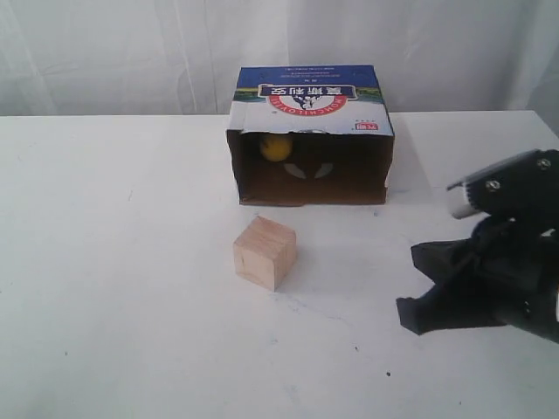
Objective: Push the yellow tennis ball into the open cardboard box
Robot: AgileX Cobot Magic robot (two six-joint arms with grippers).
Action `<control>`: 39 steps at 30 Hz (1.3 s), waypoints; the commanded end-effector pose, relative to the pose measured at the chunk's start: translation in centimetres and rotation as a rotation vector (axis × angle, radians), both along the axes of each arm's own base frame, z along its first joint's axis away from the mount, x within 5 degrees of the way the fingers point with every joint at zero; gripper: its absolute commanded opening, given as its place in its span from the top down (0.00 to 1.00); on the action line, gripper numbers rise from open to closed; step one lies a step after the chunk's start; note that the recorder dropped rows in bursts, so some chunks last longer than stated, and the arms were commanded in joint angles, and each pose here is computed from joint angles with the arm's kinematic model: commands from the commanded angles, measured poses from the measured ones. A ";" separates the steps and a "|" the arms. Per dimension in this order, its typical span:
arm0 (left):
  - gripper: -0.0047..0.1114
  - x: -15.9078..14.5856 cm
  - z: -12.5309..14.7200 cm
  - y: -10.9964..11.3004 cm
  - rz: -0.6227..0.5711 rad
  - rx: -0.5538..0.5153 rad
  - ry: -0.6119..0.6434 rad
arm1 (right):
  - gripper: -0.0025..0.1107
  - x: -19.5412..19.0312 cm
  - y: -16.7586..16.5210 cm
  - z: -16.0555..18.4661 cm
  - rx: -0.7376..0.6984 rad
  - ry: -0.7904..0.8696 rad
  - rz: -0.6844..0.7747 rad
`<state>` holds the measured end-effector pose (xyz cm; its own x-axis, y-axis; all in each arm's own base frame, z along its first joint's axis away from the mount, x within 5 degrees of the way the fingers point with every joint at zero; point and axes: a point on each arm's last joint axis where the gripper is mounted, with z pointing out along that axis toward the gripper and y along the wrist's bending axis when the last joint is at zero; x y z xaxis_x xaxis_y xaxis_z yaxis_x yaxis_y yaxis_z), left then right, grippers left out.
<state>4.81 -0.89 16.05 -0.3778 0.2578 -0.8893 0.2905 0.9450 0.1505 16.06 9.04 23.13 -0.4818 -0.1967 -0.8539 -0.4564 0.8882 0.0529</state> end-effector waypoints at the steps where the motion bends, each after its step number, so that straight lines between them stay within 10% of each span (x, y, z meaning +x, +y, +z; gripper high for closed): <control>1: 0.96 -0.1 -0.2 0.0 -0.005 0.008 0.008 | 0.98 -2.3 -1.4 -0.3 0.055 -0.049 -0.017; 18: 0.96 -0.1 -0.2 0.0 -0.005 0.008 0.008 | 0.98 -8.3 -6.7 -4.2 0.291 -0.198 -0.289; 39: 0.96 -0.1 -0.2 0.0 -0.005 0.008 0.008 | 0.98 -10.7 -7.6 -4.9 0.232 -0.210 -0.294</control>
<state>4.81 -0.89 16.05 -0.3778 0.2578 -0.8893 0.2905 0.9450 0.1505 5.39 1.57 18.27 -0.3245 0.1523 -0.9336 -0.2125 0.9500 0.2288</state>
